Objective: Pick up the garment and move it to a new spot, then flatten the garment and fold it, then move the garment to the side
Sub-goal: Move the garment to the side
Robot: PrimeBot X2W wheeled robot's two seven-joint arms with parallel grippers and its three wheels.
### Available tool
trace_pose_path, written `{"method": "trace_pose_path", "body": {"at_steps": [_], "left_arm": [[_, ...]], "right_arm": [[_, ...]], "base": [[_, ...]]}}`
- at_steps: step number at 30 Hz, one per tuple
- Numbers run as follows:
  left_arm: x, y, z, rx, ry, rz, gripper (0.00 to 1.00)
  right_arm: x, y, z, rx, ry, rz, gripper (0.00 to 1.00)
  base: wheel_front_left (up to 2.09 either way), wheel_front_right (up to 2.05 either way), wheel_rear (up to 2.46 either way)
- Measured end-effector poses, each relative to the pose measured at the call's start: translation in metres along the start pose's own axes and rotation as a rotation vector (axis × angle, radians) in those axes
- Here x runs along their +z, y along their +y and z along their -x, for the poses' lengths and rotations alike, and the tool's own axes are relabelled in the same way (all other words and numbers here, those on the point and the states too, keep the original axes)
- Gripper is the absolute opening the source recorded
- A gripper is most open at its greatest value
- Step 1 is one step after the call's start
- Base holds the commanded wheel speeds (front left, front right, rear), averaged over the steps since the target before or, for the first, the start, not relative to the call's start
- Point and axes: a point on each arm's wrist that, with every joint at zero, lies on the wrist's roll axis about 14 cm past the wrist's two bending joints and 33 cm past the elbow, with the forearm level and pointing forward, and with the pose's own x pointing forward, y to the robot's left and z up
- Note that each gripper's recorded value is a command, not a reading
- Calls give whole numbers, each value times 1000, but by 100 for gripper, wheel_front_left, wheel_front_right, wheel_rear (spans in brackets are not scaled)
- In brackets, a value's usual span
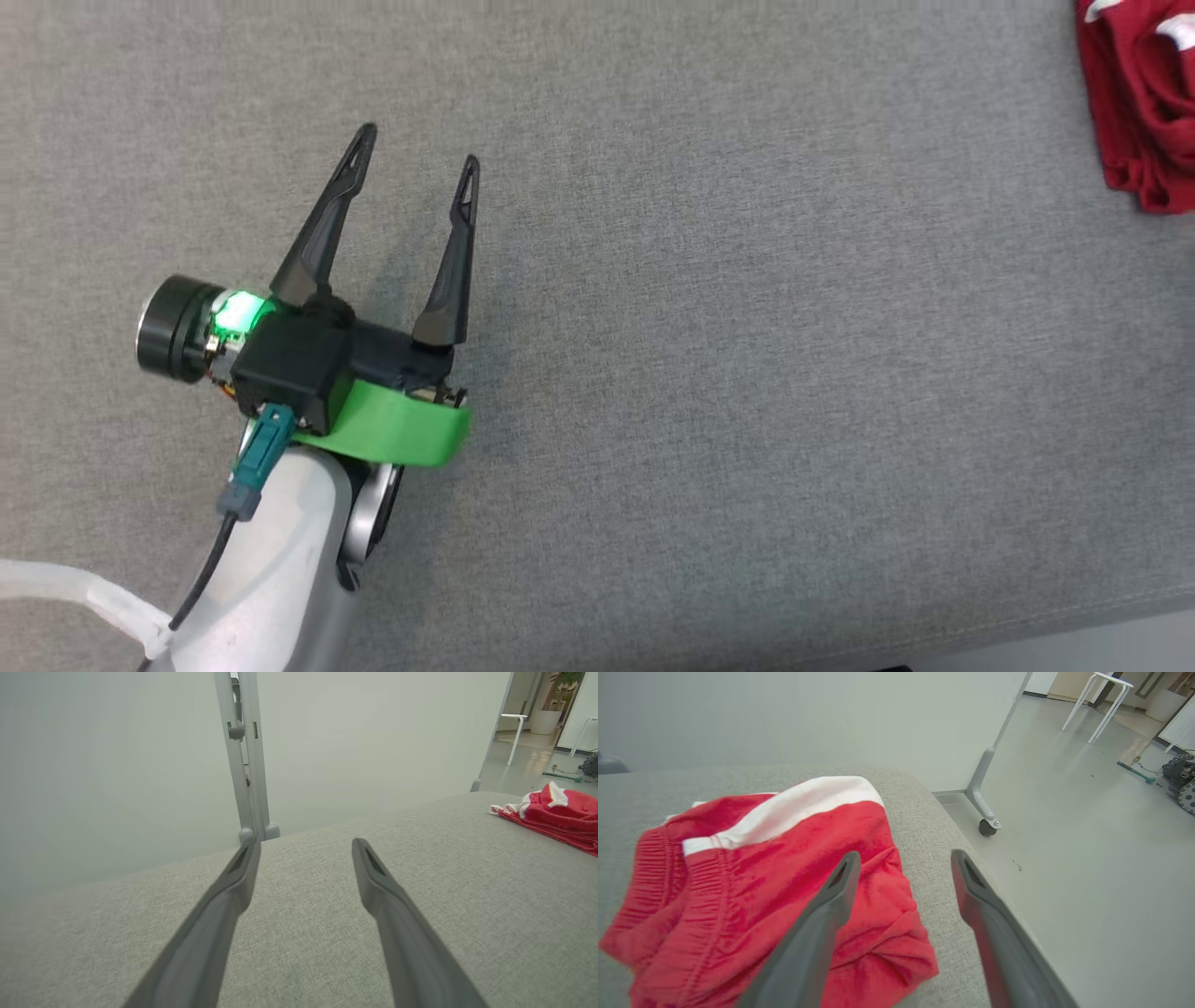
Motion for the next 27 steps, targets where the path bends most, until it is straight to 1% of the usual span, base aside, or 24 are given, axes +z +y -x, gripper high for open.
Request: {"method": "trace_pose_path", "body": {"at_steps": [4, 7, 16, 22, 27], "left_arm": [[5, 4, 17, 46, 20, 7, 100], [9, 7, 31, 77, 32, 2, 100], [29, 21, 74, 200, 37, 3, 100], [37, 35, 107, 299, 38, 10, 100], [42, 46, 134, 362, 41, 1, 100]], "right_arm": [[7, 14, 33, 36, -66, -10, 100], [11, 28, 61, 58, -115, -40, 100], [28, 87, 138, 167, -235, -167, 100], [45, 128, 174, 281, -289, -216, 100], [62, 152, 194, 351, -322, -237, 100]], "base": [[0, 0, 0], [0, 0, 0], [0, 0, 0], [0, 0, 0], [0, 0, 0]]}}
